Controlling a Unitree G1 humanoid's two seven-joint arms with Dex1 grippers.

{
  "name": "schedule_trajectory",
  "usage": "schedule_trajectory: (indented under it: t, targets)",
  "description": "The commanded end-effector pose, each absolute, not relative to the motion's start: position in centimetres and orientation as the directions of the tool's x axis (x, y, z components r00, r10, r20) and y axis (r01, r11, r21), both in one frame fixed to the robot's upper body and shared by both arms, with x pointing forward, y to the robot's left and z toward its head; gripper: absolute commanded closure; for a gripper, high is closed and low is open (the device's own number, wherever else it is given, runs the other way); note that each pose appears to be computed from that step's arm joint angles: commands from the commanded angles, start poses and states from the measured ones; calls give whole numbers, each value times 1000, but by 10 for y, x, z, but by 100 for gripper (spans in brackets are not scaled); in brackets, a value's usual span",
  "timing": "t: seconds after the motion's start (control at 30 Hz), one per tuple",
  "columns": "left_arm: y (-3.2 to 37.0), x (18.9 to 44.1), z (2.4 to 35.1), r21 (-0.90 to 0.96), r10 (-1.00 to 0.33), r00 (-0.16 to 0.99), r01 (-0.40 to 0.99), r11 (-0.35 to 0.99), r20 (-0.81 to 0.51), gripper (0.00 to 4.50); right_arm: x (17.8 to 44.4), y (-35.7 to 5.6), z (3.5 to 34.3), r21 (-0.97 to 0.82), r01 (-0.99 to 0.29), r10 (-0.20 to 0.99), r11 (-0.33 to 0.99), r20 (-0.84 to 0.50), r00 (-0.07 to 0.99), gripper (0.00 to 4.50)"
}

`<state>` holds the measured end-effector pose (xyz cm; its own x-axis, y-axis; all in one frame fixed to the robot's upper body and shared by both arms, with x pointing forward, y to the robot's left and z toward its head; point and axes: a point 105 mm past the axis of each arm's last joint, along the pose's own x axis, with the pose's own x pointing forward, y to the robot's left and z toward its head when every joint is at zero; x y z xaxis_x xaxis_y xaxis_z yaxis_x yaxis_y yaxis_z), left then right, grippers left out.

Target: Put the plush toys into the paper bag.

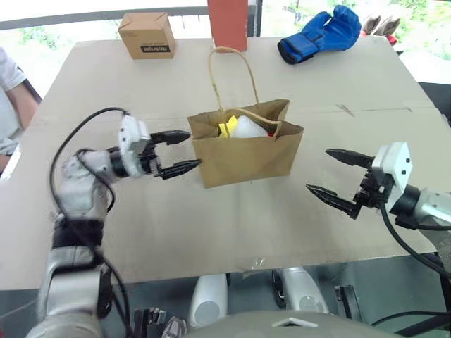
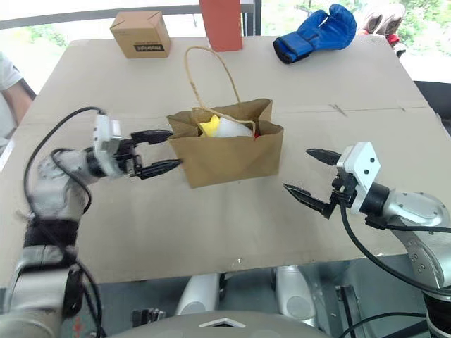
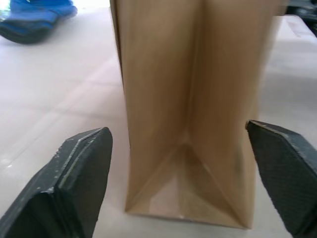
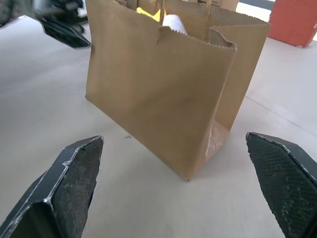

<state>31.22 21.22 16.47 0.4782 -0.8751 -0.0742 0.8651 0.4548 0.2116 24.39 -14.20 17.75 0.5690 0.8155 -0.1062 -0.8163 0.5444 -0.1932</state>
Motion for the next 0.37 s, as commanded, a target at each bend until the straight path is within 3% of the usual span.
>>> schedule_trajectory:
  t: [0.03,0.27,0.37]
  targets:
    - [219,259,171,68,-778,628,778,625,-36,10,240,-174,187,-243,-799,803,549,-113,586,0]
    - [231,201,153,-10,-656,733,666,746,-182,10,235,-213,175,-280,-765,744,580,-200,638,0]
    - [232,196,147,-25,-639,738,650,759,-216,10,232,-219,166,-267,-765,736,586,-219,640,0]
